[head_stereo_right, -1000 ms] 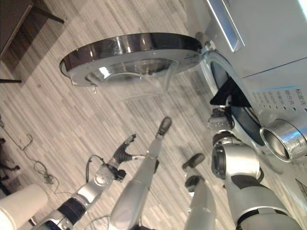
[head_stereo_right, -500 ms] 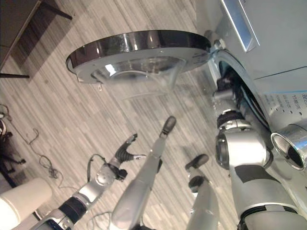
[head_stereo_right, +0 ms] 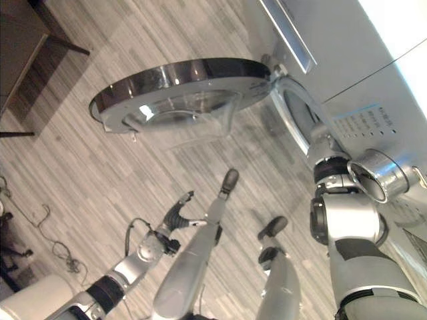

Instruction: Grab the laundry basket,head to the washer,open it,put in the laundry and shut it.

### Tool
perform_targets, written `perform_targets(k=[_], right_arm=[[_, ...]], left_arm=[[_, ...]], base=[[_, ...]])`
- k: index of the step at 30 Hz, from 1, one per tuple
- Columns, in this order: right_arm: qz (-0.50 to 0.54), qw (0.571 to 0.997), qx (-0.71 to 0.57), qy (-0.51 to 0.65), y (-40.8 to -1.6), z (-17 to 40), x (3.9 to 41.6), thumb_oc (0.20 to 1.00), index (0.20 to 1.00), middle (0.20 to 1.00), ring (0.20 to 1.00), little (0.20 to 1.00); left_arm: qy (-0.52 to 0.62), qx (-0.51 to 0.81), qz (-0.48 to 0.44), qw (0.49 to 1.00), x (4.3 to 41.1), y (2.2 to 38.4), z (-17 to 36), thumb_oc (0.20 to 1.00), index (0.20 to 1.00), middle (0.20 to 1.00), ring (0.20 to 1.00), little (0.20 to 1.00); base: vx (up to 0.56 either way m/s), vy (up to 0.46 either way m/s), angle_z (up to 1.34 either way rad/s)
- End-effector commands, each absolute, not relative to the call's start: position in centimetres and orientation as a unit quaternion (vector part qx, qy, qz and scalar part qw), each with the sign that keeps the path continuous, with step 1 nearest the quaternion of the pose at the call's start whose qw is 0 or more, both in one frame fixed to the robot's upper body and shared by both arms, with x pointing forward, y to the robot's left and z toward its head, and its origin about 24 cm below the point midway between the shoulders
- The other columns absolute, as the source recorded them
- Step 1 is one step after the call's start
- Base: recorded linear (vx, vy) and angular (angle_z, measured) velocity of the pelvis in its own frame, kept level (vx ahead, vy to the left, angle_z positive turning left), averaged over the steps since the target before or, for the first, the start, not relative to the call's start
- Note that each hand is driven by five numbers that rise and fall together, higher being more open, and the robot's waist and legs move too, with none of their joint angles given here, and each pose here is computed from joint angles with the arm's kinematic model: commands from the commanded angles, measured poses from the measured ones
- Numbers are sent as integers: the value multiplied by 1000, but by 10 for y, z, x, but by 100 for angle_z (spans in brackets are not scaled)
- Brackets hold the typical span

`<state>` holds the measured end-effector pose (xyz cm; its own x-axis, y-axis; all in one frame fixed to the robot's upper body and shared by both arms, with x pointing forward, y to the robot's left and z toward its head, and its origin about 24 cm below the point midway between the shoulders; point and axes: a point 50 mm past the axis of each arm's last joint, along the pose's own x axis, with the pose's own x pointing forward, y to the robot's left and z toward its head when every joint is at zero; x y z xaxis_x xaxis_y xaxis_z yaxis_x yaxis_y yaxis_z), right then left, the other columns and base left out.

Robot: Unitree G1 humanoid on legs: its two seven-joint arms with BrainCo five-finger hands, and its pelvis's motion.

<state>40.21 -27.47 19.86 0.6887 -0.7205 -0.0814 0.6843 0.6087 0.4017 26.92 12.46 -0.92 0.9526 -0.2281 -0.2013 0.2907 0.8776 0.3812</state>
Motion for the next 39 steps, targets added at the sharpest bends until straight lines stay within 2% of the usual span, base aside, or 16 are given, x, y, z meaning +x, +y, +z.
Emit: perform_targets(k=[1, 6, 9, 12, 13, 15, 16, 17, 18, 24, 25, 28, 29, 31, 35, 39], right_arm=[[-346, 908, 198, -130, -301, 249, 396, 1000, 1000, 1000, 1000, 1000], [-310, 915, 231, -111, -272, 211, 403, 1000, 1000, 1000, 1000, 1000], [-230, 943, 223, -88, -231, 153, 397, 1000, 1000, 1000, 1000, 1000], [-209, 949, 225, -65, -216, 121, 386, 1000, 1000, 1000, 1000, 1000], [-196, 957, 209, -53, -209, 107, 380, 1000, 1000, 1000, 1000, 1000], [-112, 992, 35, 45, -186, 33, 339, 1000, 1000, 1000, 1000, 1000], [-90, 993, -14, 80, -184, 14, 327, 1000, 1000, 1000, 1000, 1000], [-62, 989, -64, 115, -182, -7, 312, 1000, 1000, 1000, 1000, 1000], [-7, 973, -144, 179, -182, -44, 276, 1000, 1000, 1000, 1000, 1000], [26, 917, -226, 327, -211, -103, 204, 1000, 1000, 1000, 1000, 1000], [26, 917, -226, 327, -211, -103, 204, 1000, 1000, 1000, 1000, 1000], [74, 851, -322, 408, -224, -129, 166, 1000, 1000, 1000, 1000, 1000], [74, 851, -322, 407, -224, -129, 166, 1000, 1000, 1000, 1000, 1000], [79, 816, -354, 450, -229, -139, 155, 1000, 1000, 1000, 1000, 1000], [44, 821, -303, 482, -221, -144, 155, 1000, 1000, 1000, 1000, 1000], [61, 814, -305, 490, -211, -148, 151, 1000, 1000, 1000, 1000, 1000]], left_arm=[[104, 182, -136, 968, 257, 123, -25, 1000, 1000, 1000, 1000, 1000], [116, 177, -124, 969, 254, 126, -30, 1000, 1000, 1000, 1000, 1000], [124, 178, -111, 970, 253, 128, -35, 1000, 1000, 1000, 1000, 1000], [129, 178, -107, 970, 252, 129, -37, 1000, 1000, 1000, 1000, 1000], [132, 179, -103, 969, 251, 130, -38, 1000, 1000, 1000, 1000, 1000], [152, 180, -79, 969, 248, 142, -45, 1000, 1000, 1000, 1000, 1000], [160, 186, -78, 966, 247, 145, -48, 1000, 1000, 1000, 1000, 1000], [166, 193, -78, 964, 244, 148, -51, 1000, 1000, 1000, 1000, 1000], [177, 216, -84, 957, 239, 155, -56, 1000, 1000, 1000, 1000, 1000], [235, 257, -72, 935, 219, 183, -78, 1000, 1000, 1000, 1000, 1000], [235, 257, -72, 935, 219, 183, -78, 1000, 1000, 1000, 1000, 1000], [297, 274, -61, 913, 198, 196, -101, 1000, 1000, 1000, 1000, 1000], [296, 274, -61, 913, 198, 196, -101, 1000, 1000, 1000, 1000, 1000], [355, 290, -55, 887, 177, 203, -120, 1000, 1000, 1000, 1000, 1000], [413, 287, -40, 864, 160, 202, -137, 1000, 1000, 1000, 1000, 1000], [435, 262, -29, 861, 153, 194, -144, 1000, 1000, 1000, 1000, 1000]], base=[[5, 34, -18], [2, 10, -21], [2, 29, -12], [-4, 27, -10], [-23, 82, -26], [-26, 130, -37], [1, 61, -38], [33, -17, -45], [37, -35, -45], [-23, -7, -14], [16, -51, -7], [7, -78, 1], [-24, -67, 10], [-42, -103, 6], [-41, -119, -4], [-59, -118, 2]])
